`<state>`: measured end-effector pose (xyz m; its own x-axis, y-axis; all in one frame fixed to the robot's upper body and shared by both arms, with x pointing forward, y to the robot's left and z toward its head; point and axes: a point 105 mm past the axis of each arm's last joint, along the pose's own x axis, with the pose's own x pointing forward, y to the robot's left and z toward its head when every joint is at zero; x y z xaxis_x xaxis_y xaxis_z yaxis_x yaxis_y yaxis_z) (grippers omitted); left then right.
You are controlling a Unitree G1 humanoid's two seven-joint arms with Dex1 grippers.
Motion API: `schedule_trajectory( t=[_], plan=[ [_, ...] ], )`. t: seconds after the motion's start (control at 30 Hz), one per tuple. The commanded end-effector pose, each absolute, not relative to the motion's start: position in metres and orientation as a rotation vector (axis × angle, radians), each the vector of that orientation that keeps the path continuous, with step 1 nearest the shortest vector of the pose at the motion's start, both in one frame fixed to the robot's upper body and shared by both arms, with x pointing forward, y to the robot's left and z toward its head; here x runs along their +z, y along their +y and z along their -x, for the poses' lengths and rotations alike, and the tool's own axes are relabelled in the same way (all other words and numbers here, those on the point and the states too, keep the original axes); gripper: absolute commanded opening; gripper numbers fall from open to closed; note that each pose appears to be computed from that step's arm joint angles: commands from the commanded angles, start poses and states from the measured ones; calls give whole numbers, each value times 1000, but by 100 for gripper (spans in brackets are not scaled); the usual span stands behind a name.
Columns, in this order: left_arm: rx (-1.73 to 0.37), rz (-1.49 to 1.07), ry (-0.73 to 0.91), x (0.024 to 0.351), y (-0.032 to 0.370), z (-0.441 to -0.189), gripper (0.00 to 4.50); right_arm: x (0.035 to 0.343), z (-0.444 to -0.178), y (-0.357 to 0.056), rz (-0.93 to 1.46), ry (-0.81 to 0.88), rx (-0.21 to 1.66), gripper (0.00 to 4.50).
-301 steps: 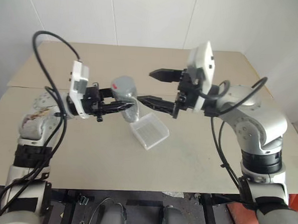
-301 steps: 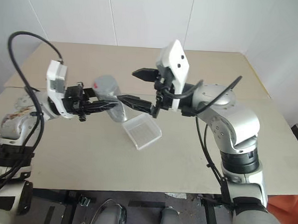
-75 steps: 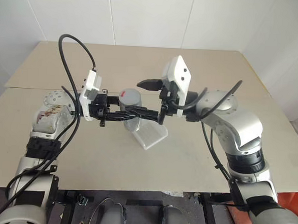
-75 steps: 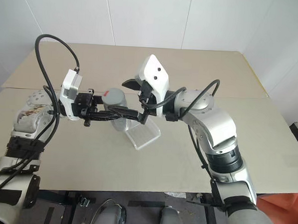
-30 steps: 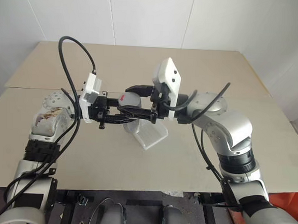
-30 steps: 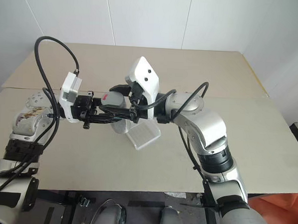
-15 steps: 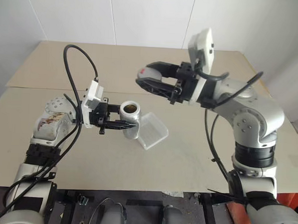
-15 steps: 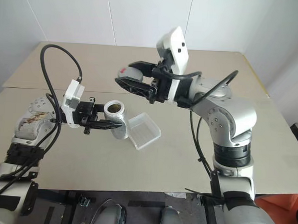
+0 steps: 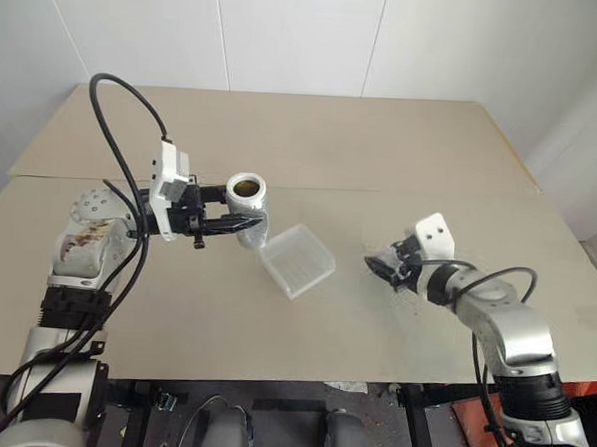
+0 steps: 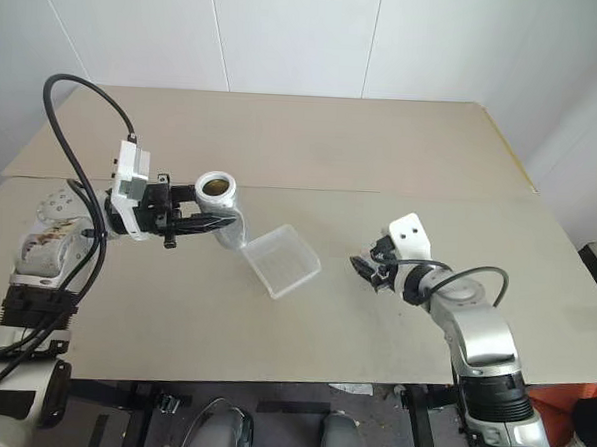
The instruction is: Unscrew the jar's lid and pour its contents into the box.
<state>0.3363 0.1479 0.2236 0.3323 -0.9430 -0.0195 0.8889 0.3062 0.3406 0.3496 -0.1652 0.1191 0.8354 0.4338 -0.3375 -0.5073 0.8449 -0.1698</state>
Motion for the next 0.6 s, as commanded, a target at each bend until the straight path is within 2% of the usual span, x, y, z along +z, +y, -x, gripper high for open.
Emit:
schedule_trajectory(
  t=[0.03, 0.13, 0.23, 0.37, 0.5, 0.6],
  plan=[
    [-1148, -464, -271, 236, 144, -341, 191, 131, -348, -167, 278, 253, 511, 445],
    [-978, -677, -342, 241, 140, -358, 191, 175, -329, -158, 234, 186, 656, 445],
    [-816, -1077, -498, 244, 131, -372, 191, 206, -307, -143, 168, 167, 833, 445],
    [-755, -1617, -780, 242, 99, -375, 191, 211, -289, -126, 189, 216, 1000, 445],
    [-669, -2160, -1163, 228, 70, -381, 191, 217, -289, -118, 220, 212, 1053, 445],
    [-593, -2314, -1350, 221, 58, -388, 191, 231, -290, -114, 198, 164, 1077, 445]
  ],
)
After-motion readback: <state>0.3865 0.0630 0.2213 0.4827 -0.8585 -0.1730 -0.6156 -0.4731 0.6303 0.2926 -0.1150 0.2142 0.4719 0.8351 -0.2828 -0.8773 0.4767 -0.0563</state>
